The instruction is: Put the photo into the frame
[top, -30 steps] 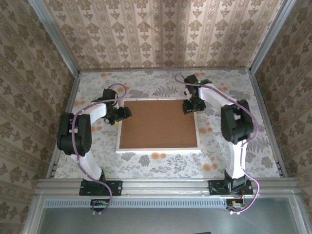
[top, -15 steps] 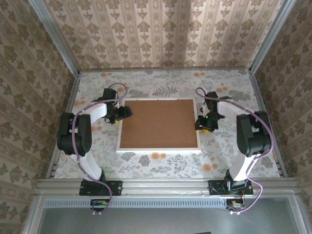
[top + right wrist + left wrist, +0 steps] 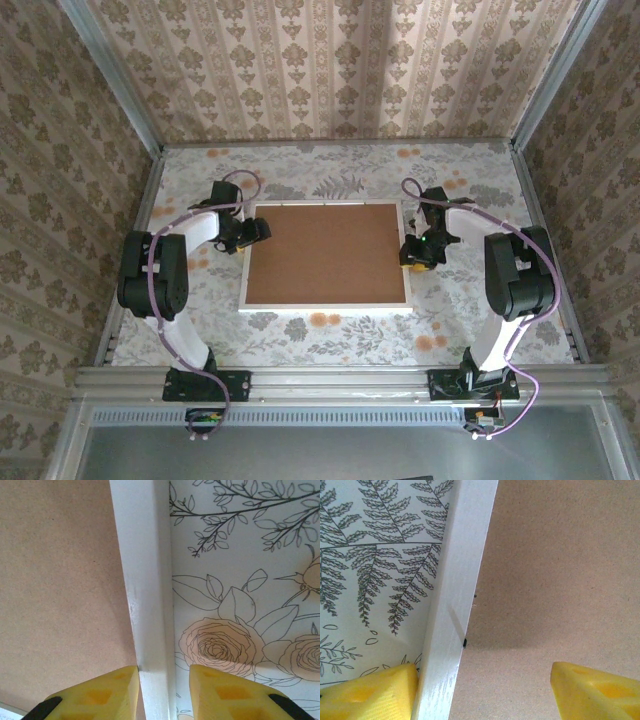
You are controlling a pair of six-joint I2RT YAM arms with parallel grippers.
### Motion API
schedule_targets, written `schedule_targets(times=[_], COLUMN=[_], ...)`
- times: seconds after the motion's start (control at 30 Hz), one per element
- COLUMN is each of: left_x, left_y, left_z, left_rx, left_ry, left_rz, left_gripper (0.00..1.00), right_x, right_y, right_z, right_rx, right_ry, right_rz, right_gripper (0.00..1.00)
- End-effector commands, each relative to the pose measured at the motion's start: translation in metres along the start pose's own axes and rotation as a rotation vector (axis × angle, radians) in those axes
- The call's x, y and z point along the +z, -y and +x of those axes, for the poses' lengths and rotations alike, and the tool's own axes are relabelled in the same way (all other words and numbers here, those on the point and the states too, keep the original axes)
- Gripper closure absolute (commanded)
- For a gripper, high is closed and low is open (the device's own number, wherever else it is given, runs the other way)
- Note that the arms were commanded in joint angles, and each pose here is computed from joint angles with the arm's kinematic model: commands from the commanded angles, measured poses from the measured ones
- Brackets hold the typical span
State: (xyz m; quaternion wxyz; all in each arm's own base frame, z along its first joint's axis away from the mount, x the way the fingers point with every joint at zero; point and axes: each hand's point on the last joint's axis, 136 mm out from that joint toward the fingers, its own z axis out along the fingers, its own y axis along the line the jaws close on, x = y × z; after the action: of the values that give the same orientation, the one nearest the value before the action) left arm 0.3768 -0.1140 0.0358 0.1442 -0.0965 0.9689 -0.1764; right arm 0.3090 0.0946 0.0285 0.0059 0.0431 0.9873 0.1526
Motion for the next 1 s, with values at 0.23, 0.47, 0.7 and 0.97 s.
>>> schedule_targets(times=[0.23, 0.47, 0.7, 0.97], left_x=[0.000, 0.004, 0.011, 0.012], left_y=[0.008, 0.005, -0.008, -0.016], left_z=[-0.003, 0.002, 0.014, 0.022], left_rx=[0.028, 0.031, 0.050, 0.065], left_ry=[0.004, -0.014, -0.063, -0.074], left_rz=[0.024, 0.020, -0.039, -0.082], left_gripper=[0.29, 0.31, 0.45, 0.65], right_x=[0.008, 0.011, 0.013, 0.011], right_y=[0.008, -0.002, -0.005, -0.005], right_z=[0.002, 0.000, -0.002, -0.005], right_rx=[0.004, -0.011, -0.018, -0.023], right_ry=[-0.032, -0.037, -0.042, -0.039], right_rz=[0.033, 0.015, 0.016, 0.019], right_gripper=[0.67, 0.65, 0.65, 0.65])
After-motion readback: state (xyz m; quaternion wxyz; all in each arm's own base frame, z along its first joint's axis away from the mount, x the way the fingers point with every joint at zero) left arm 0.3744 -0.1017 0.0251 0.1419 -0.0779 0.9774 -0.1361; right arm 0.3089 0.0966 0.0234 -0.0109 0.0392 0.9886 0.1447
